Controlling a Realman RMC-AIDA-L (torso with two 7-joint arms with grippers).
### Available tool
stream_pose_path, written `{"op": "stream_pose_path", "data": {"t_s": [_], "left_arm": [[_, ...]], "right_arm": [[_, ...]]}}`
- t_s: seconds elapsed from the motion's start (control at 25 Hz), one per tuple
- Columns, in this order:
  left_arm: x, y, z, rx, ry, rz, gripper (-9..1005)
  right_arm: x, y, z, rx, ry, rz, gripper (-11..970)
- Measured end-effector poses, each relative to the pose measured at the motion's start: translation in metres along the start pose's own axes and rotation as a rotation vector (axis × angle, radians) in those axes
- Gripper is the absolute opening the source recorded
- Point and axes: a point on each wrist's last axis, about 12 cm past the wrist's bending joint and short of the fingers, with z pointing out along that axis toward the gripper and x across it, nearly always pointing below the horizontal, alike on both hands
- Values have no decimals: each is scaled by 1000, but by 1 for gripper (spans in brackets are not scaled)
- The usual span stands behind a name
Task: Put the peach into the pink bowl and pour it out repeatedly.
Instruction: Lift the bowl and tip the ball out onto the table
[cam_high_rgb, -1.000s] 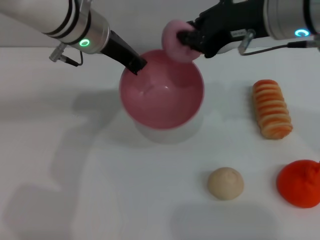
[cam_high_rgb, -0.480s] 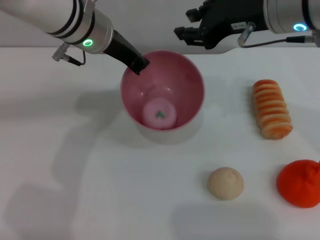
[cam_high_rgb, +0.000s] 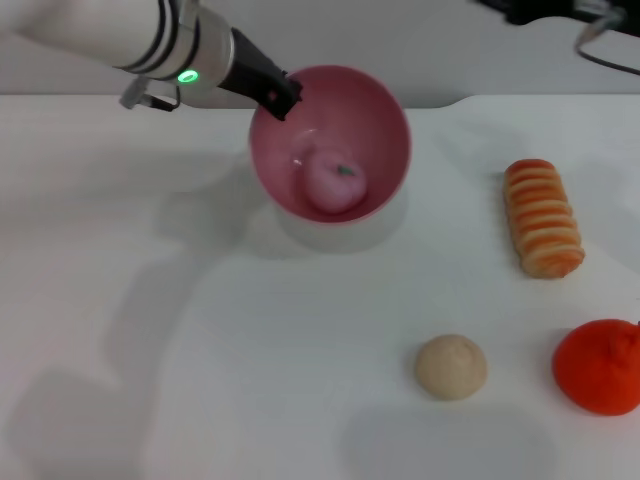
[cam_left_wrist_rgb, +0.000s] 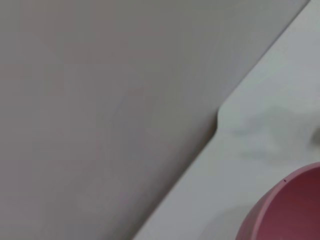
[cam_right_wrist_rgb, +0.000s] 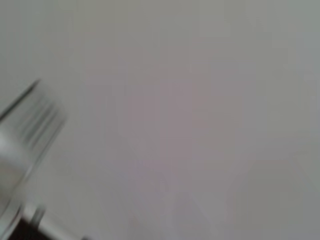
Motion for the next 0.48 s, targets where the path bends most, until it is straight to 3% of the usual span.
{"op": "stream_pose_path", "data": {"t_s": [0.08,0.24,0.48], "left_arm": [[-5,-6,5,-25,-32,34,47],[-14,-17,10,-37,-76,82,47],[-24,-47,20,-84,-217,206,47]], "right_arm": [[18,-14,-16,46,-105,72,409],[35,-27,-30,89,-160,98,409],[65,-49,-55,180,-292,150,405]]}}
